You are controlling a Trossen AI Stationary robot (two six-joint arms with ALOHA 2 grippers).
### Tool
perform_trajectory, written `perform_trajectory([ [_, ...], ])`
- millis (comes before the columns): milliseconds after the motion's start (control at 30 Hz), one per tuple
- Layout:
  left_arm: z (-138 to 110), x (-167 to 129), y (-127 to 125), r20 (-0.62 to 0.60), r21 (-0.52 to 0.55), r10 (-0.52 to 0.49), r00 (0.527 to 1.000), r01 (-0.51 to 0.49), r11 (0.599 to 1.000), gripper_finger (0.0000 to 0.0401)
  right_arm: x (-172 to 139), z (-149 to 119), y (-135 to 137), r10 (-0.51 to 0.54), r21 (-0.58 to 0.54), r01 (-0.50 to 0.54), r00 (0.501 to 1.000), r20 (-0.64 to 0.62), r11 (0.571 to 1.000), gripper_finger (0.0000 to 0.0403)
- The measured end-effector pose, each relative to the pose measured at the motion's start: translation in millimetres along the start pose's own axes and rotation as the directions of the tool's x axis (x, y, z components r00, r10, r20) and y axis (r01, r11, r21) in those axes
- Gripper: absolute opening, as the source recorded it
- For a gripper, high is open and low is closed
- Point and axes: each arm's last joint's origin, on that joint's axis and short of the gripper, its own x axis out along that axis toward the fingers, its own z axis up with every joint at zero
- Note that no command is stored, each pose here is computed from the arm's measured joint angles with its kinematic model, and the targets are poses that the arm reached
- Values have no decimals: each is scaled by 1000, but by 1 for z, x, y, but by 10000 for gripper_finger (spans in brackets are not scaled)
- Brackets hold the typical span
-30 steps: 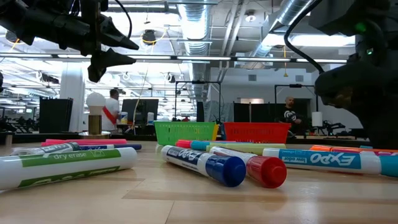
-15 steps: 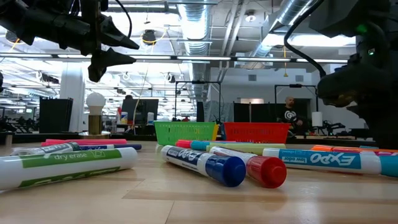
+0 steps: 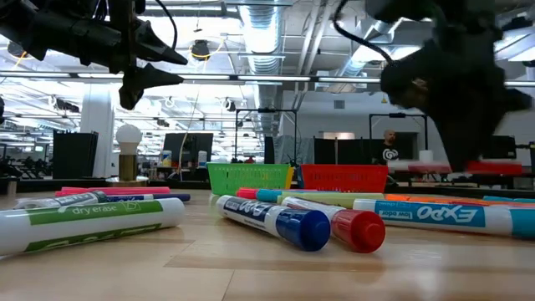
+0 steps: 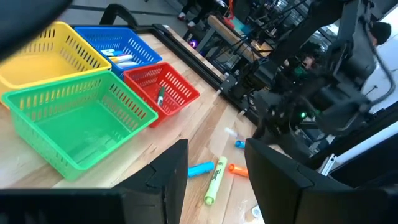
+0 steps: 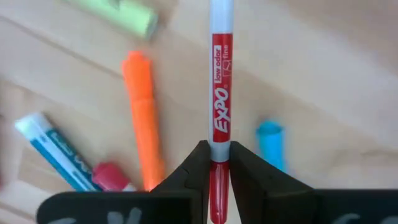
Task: Pick & Place Markers
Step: Put the small red marker pen into the red bin
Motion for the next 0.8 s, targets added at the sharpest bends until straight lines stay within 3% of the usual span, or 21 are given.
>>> perform_trajectory([
  [167, 0, 0, 0, 1, 0, -1, 1000, 1, 1000, 158, -42, 15, 6, -56, -74, 57, 998, 18, 996, 38],
  [467, 0, 0, 0, 1, 0, -1, 1000, 1, 1000, 158, -122, 37, 14, 10, -190, -3, 999, 35, 982, 42],
  [800, 0, 0, 0, 1, 0, 0, 1000, 0, 1000, 158, -180, 48, 2, 50, -189, -44, 998, 28, 981, 42],
])
